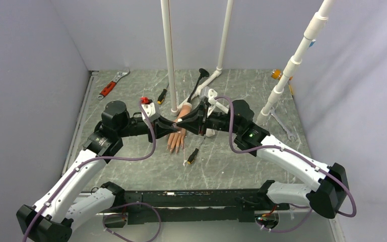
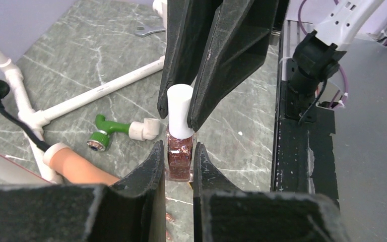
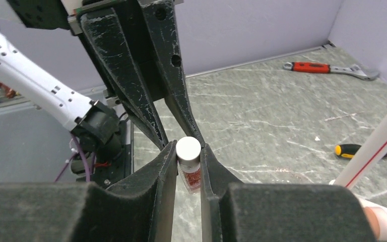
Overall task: Paint the nails
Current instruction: Screw the nail polish bottle.
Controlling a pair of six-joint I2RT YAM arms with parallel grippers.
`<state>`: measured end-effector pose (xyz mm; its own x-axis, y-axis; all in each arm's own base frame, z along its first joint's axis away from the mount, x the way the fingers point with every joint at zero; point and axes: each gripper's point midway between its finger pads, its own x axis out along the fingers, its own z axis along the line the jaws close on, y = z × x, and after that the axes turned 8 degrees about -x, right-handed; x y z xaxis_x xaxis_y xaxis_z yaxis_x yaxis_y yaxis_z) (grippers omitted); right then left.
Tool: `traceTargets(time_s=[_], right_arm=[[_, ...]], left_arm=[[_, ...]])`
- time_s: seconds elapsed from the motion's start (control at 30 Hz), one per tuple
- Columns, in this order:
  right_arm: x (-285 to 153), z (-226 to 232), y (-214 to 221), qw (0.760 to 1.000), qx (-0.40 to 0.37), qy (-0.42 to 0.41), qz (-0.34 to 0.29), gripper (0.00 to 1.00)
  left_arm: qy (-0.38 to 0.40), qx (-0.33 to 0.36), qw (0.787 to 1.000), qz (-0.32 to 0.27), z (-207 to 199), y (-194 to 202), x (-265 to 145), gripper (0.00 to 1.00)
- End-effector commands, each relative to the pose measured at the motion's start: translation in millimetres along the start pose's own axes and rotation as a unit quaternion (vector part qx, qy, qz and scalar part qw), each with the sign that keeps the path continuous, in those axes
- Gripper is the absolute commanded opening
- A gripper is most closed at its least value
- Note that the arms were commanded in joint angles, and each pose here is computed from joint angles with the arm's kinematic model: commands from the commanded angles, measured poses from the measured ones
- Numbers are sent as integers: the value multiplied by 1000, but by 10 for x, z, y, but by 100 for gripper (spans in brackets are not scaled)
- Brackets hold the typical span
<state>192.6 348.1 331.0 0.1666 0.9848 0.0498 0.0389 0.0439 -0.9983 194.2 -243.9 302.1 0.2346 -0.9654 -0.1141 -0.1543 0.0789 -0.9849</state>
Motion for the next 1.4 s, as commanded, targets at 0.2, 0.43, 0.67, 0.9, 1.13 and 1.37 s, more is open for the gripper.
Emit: traceTargets(time_s=[0.2, 0.43, 0.67, 0.9, 1.13, 1.37], right_arm=[[244, -88, -71, 996, -4, 89, 9, 0], [343, -152, -49, 992, 11, 125, 22, 0], [390, -260, -7, 985, 34, 165, 45, 0], [369, -265, -39, 983, 42, 172, 50, 2], [266, -325, -132, 977, 47, 199, 52, 54], [123, -278, -210, 978, 35, 199, 45, 70]], left_arm=[[-120, 16, 992, -17, 380, -153, -105, 0], [-156, 19, 987, -25, 469, -185, -172, 0], [-175, 19, 984, -32, 515, -207, -206, 0], [-179, 19, 983, -30, 527, -199, -214, 0], [-174, 17, 984, -28, 522, -189, -198, 0], [-171, 18, 985, -27, 512, -185, -194, 0]])
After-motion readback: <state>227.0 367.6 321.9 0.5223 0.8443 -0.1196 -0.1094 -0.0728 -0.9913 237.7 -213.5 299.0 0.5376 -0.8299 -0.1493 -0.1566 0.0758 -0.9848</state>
